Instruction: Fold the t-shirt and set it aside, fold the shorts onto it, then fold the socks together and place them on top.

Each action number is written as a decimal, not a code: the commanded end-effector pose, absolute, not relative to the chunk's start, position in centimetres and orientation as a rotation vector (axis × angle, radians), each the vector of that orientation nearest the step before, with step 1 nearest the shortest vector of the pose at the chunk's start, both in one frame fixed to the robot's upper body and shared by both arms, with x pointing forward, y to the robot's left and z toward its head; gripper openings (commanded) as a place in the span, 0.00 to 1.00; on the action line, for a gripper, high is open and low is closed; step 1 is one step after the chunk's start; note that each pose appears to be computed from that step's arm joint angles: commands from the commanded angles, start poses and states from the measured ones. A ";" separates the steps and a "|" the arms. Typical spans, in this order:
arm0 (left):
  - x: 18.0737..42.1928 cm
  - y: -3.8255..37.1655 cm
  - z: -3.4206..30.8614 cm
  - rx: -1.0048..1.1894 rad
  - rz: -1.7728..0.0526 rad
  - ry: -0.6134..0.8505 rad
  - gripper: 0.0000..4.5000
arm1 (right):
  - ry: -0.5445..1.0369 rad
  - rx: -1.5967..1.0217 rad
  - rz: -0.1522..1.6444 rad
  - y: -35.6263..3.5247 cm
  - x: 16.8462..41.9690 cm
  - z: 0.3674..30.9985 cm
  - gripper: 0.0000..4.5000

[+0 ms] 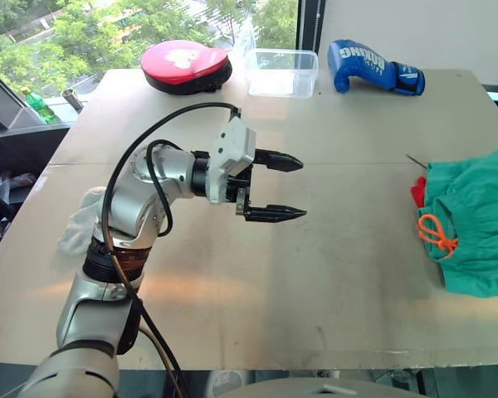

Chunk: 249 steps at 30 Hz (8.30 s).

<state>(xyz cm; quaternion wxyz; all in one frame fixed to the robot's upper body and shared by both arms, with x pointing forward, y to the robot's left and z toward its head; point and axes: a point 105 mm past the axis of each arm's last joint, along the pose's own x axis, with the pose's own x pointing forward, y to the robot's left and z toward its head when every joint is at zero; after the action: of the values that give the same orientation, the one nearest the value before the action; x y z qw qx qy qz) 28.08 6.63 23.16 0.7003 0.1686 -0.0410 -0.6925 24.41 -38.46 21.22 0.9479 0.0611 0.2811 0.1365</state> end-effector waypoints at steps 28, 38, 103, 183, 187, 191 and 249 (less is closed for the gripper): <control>29.6 19.0 20.0 0.384 -1.032 0.132 1.00 | 0.076 -0.210 0.682 -27.4 24.6 22.2 0.99; 30.5 28.8 18.1 0.389 -0.581 0.192 1.00 | -0.009 -0.126 1.262 -13.4 22.7 18.2 0.99; 32.8 5.3 14.4 0.082 -1.003 0.161 0.39 | -0.044 -0.128 1.148 -11.6 24.2 18.5 1.00; 29.0 15.6 21.8 -0.111 -1.116 0.323 0.01 | 0.021 -0.111 1.095 -12.0 24.0 17.6 1.00; 29.9 19.6 24.3 -0.063 -1.014 0.288 0.01 | 0.029 -0.116 1.091 -12.4 24.0 17.6 1.00; 29.2 21.9 24.8 0.006 -0.997 0.319 0.01 | 0.033 -0.119 1.084 -12.7 24.1 17.5 1.00; 29.3 14.0 17.8 0.255 -1.254 0.302 0.97 | 0.299 -0.532 1.184 -10.4 26.1 8.0 0.01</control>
<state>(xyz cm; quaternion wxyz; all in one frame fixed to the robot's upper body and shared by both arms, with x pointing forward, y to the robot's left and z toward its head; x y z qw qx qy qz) 29.72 14.37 16.79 0.7948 0.1057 0.1636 -0.5748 25.59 -9.44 8.40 0.7767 -0.2546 0.1168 0.5642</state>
